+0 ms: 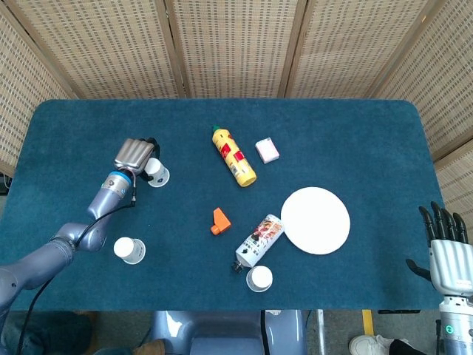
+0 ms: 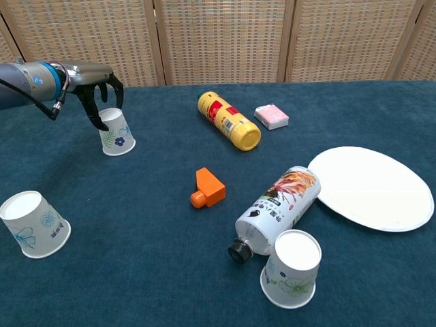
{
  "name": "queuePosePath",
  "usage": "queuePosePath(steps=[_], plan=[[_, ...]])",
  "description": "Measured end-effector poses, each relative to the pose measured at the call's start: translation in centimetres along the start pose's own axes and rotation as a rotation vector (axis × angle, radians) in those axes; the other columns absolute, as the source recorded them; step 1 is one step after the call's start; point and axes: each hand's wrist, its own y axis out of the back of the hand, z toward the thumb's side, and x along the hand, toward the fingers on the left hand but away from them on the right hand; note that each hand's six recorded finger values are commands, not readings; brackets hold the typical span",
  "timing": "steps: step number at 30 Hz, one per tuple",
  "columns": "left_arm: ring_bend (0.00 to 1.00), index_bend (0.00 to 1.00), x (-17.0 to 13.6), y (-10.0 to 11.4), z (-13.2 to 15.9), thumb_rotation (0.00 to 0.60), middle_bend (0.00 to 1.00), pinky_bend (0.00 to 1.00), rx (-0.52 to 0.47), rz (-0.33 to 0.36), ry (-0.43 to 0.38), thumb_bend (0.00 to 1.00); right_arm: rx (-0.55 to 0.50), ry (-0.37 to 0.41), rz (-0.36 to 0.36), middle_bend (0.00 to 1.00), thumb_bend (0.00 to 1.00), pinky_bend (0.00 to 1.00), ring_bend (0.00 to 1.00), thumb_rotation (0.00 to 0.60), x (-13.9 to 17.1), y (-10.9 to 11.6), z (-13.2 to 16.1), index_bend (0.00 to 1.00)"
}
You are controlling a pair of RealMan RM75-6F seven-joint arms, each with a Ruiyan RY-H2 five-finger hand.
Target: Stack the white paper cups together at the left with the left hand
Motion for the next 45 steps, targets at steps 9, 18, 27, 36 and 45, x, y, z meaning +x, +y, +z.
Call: queuePosePath(steps=[9, 18, 27, 36, 45], plan=[[0.46, 0.6, 0.0, 0.3, -0.2, 0.6, 0.4, 0.47, -0.028, 0.003, 0.006, 0.04, -0.006, 0.004, -0.003, 0.0, 0.0, 0.0, 0.0, 0.6, 0.0, 0.1, 0.0, 0.0], [0.46, 0.59, -3.4, 3.6, -1.2, 0.6, 0.4, 0.47, -0.086, 0.071, -0.058, 0.04, -0.018, 0.025, -0.011, 0.0, 0.0, 0.0, 0.0, 0.6, 0.5, 0.5, 0.4, 0.0], [0.46, 0.59, -10.3, 5.8, -3.5, 0.6, 0.4, 0.47, -0.108, 0.108, -0.131, 0.04, -0.03, 0.064, -0.028, 0.0, 0.0, 0.0, 0.0, 0.6, 1.3, 1.1, 1.2, 0.0], [0.46, 0.59, -21.5, 3.5, -5.8, 0.6, 0.4, 0.47, -0.056, 0.083, -0.252, 0.04, -0.058, 0.099, -0.035, 0.0, 0.0, 0.0, 0.0, 0.6, 2.3, 1.7, 1.6, 0.0], [0.46, 0.59, -26.9, 1.3, -6.9, 0.6, 0.4, 0.47, -0.03, 0.04, -0.272, 0.04, -0.075, 0.123, -0.045, 0.0, 0.0, 0.0, 0.0, 0.6, 2.9, 2.1, 1.9, 0.0]])
